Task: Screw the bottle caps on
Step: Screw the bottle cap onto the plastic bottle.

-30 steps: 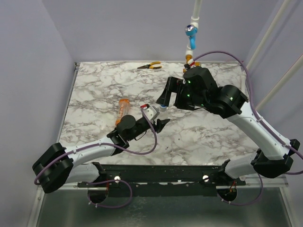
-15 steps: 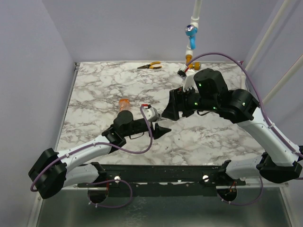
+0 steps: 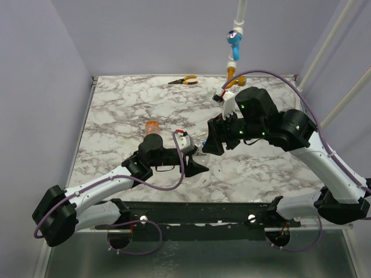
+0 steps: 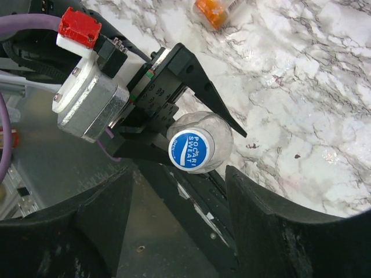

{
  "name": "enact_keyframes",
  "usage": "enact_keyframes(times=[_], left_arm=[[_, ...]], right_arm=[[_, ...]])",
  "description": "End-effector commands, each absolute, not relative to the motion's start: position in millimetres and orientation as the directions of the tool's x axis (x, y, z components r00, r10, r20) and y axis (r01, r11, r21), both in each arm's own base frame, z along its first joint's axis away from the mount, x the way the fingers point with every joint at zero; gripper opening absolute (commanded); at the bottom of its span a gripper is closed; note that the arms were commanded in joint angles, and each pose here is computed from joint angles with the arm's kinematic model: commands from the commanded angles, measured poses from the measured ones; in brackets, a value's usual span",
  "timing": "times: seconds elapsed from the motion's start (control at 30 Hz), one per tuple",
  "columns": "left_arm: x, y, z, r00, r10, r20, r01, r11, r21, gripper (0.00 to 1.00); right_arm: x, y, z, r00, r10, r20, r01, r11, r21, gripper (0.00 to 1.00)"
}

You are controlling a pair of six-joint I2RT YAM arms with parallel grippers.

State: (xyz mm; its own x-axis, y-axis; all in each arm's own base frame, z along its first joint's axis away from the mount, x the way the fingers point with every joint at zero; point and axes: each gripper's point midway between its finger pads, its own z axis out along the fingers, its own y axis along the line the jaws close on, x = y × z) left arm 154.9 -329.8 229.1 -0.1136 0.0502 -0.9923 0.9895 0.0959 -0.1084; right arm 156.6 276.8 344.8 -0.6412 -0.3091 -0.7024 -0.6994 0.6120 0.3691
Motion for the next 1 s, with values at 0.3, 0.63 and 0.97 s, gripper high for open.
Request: enact_keyframes(times=[0.3,0.63,0.97], left_arm=[[141.2,-330.0,236.1,-0.120,0.050,-0.991,0.993,0.016,-0.120,0.39],[142.3,-330.2,234.5,-0.121,0.053,-0.991,0.993,0.020,-0.120,0.39],[143.8,-330.6,234.0,-0.127,0.054,-0.990,0.992,0.028,-0.125,0.39]], right_arm=[[149.7,282.4,323.6,-0.633,-0.410,-0.656,-0.740,0.570,0.358,0.60],[146.8,286.5,316.1,-0.642,-0.429,-0.635,-0.740,0.563,0.369,0.52],[151.0,285.3,310.9,-0.657,-0.399,-0.639,-0.716,0.595,0.365,0.37]])
